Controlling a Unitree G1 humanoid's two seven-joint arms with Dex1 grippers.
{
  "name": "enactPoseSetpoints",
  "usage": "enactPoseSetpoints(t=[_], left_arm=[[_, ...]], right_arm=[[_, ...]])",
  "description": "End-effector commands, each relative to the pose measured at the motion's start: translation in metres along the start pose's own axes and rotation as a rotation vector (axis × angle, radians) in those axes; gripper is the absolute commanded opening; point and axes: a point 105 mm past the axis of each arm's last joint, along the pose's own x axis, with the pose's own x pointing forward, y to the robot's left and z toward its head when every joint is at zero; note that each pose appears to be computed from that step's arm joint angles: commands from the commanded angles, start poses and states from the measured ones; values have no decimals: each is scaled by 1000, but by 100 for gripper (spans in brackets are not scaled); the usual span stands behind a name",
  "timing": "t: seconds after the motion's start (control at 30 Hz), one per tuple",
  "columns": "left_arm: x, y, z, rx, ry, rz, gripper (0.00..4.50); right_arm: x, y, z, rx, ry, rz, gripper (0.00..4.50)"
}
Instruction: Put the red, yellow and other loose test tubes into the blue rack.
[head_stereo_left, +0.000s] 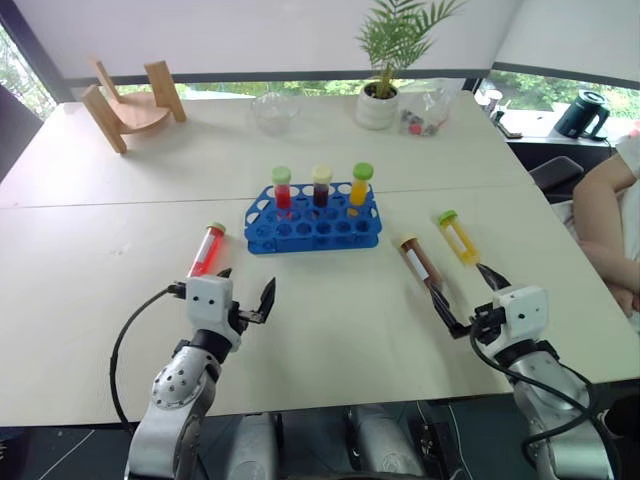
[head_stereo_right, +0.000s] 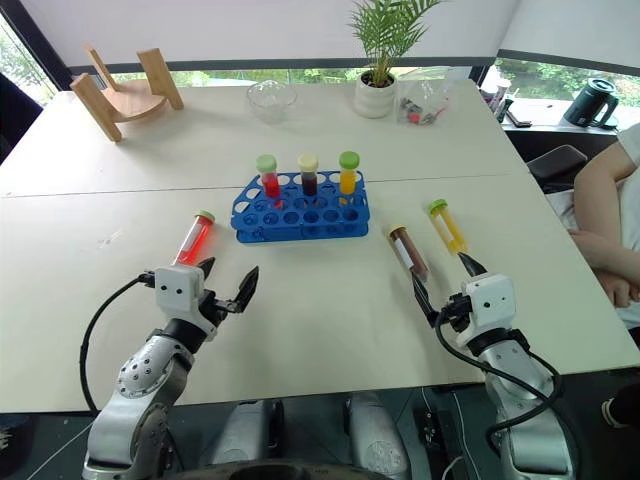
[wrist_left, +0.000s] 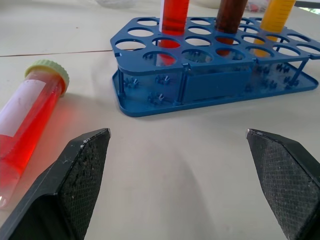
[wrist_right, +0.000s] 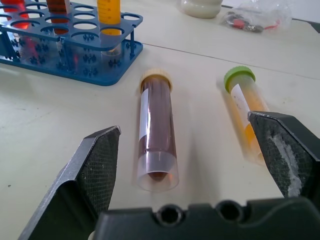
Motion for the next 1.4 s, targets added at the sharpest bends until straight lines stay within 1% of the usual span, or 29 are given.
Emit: enactPoseSetpoints(t=[0.03,0.2,0.3,0.37,0.43,0.47,0.5,0.57,0.6,0.7,0.8,0.93,1.1,1.2,1.4], left_arm=[[3,-5,12,0,-47,-31,447],[4,-6,14,-2,-51,-51,447],[5,-7,23,27,-71,-113,447],[4,-7,33,39,-69,-192,447],[1,-12,41,35,-55,-314,447],[2,-10,48,55,-60,-344,447],[0,-8,56,63,-34,-441,447],[-7,-6,64,114,43,-598,447],[-11,-6,65,129,84,-659,447],[-16,-3,74,145,139,-761,447],[-17,2,85,171,161,-812,447],[-14,4,98,198,152,-850,447],[-11,3,104,235,139,-864,447],[-11,0,105,232,128,-866,447],[-13,-3,102,242,130,-860,447]], right_arm=[[0,-7,15,-22,-49,0,450],[2,-11,19,-29,-47,11,450],[6,-15,25,-15,-19,51,450],[14,-22,32,-18,27,91,450],[21,-30,40,-22,71,123,450],[26,-36,44,-14,103,134,450],[38,-48,55,-11,151,168,450],[53,-66,69,27,292,232,450],[59,-73,74,15,345,246,450],[74,-89,76,40,505,250,450],[88,-98,76,23,622,256,450],[105,-99,74,24,724,298,450],[120,-102,62,24,796,304,450],[124,-100,53,25,833,324,450],[128,-95,36,20,884,342,450]])
